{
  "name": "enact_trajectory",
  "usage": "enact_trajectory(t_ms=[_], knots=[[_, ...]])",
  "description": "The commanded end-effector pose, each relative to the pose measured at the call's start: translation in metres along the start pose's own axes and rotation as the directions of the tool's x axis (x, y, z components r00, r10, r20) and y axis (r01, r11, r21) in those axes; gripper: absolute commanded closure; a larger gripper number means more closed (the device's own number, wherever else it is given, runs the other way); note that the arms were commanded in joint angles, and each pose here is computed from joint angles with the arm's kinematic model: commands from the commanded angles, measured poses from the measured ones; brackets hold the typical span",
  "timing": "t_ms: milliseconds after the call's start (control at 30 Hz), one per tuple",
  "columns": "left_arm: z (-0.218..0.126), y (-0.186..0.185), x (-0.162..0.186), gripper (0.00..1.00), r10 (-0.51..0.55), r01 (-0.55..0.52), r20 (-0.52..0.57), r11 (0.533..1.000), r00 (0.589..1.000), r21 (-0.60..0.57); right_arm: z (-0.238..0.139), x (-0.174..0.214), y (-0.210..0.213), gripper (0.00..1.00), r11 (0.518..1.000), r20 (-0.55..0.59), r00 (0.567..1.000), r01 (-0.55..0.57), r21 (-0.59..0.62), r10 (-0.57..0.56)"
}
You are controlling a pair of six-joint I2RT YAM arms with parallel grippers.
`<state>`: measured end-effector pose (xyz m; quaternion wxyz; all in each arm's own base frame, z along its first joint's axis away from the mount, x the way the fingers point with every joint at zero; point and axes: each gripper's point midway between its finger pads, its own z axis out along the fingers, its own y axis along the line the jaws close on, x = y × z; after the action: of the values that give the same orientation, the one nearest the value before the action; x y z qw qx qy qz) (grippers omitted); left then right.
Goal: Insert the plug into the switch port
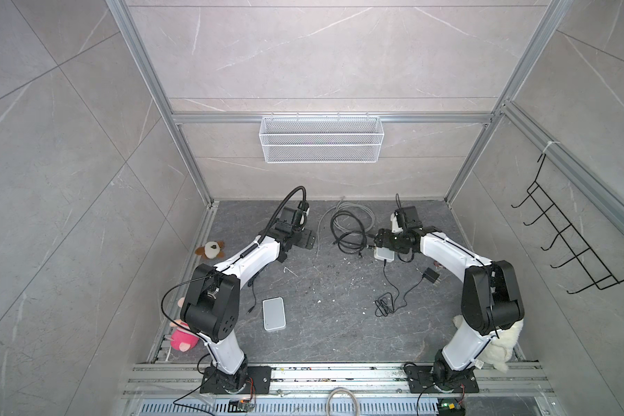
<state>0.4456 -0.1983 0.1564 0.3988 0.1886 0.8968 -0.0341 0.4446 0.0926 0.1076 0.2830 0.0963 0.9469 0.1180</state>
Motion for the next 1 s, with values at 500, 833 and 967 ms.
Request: enact_trajectory(t_ms=[500, 833, 967], knots=[[-0.039, 0.023, -0.041, 0.02, -0.065, 0.083, 0.170, 0.991, 0.983, -0.101, 0.000, -0.026, -0.154, 0.24, 0.757, 0.344, 0.776, -0.614, 0.225, 0.528], [-0.034, 0.020, -0.043, 0.02, -0.070, 0.084, 0.164, 0.993, 0.984, -0.086, 0.034, -0.030, -0.166, 0.19, 0.694, 0.314, 0.734, -0.676, 0.249, 0.602], [-0.033, 0.020, -0.041, 0.02, -0.060, 0.075, 0.152, 0.993, 0.986, -0.091, 0.038, -0.030, -0.166, 0.11, 0.694, 0.293, 0.742, -0.669, 0.266, 0.603]])
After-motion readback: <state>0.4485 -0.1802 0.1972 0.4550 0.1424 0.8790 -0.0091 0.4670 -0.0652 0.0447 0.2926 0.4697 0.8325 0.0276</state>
